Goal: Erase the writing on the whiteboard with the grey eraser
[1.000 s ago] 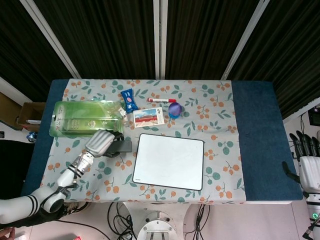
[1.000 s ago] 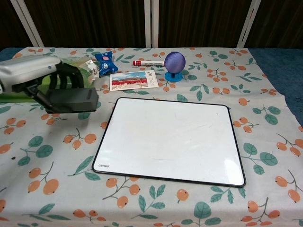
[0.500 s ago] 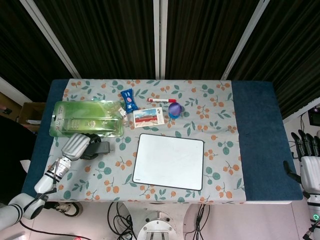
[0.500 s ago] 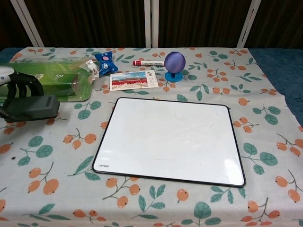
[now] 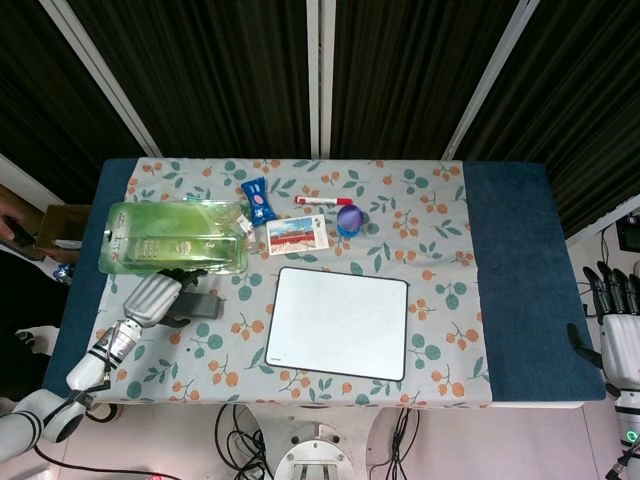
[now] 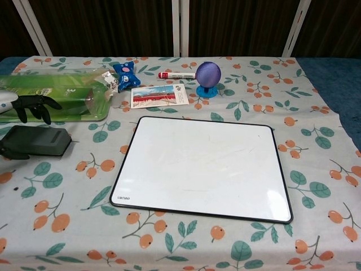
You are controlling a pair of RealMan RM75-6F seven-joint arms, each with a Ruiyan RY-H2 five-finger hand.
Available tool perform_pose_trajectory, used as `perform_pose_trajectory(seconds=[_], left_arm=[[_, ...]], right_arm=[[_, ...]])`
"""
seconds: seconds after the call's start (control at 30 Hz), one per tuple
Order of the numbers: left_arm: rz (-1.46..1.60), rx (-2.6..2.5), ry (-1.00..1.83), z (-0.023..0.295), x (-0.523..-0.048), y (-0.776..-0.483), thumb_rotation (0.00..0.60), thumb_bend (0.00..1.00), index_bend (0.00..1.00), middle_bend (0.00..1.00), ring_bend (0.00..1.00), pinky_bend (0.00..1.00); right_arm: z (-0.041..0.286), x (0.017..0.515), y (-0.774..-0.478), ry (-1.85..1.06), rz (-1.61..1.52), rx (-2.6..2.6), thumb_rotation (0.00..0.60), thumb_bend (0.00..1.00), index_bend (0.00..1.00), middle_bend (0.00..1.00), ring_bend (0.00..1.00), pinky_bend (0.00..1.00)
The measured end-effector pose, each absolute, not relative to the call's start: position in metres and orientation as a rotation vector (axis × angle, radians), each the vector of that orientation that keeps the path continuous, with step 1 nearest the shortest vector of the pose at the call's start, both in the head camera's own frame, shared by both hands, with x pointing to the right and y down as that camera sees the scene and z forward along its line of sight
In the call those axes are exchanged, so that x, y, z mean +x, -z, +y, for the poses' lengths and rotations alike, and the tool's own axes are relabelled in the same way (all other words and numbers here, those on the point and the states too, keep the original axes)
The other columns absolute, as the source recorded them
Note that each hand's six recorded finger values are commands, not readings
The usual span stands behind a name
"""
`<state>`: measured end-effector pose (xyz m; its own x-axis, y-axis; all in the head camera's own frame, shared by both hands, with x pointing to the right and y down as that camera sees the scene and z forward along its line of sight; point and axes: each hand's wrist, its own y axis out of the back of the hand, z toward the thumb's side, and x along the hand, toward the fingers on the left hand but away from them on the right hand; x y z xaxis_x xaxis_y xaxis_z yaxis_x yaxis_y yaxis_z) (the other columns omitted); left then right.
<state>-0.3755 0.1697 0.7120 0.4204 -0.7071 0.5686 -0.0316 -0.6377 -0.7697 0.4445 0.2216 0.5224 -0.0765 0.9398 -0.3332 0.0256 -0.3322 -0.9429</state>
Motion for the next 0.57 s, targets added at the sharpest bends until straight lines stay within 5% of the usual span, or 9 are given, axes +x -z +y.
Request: perform_pose_trajectory(seconds=[0.2,0.27,0.57], left_arm=[[0.710,-1.866,1.187,0.168,-0.377,-0.674,0.298,0.00,0.12,0.14,0.10,0.20],[0.746,-1.822,1.184,0.170,-0.380,-0.658,0.250,0.00,0.12,0.13,0.09,0.20],[0.915,-1.489,1.429,0.195,-0.461,-0.581,0.207,0.00,0.12,0.10,0.08,0.19]], right_arm=[[0.225,0.448,-0.522,-1.519,-1.087,-1.424,0.600,0.25,0.00,0.00,0.00,0.00],[0.227,0.450,-0.525,-1.532,-1.074,-1.425,0.600,0.23,0.00,0.00,0.00,0.00],[0.235,0.460,-0.538,-1.609,-1.008,-1.362,0.600,0.22,0.00,0.00,0.00,0.00]])
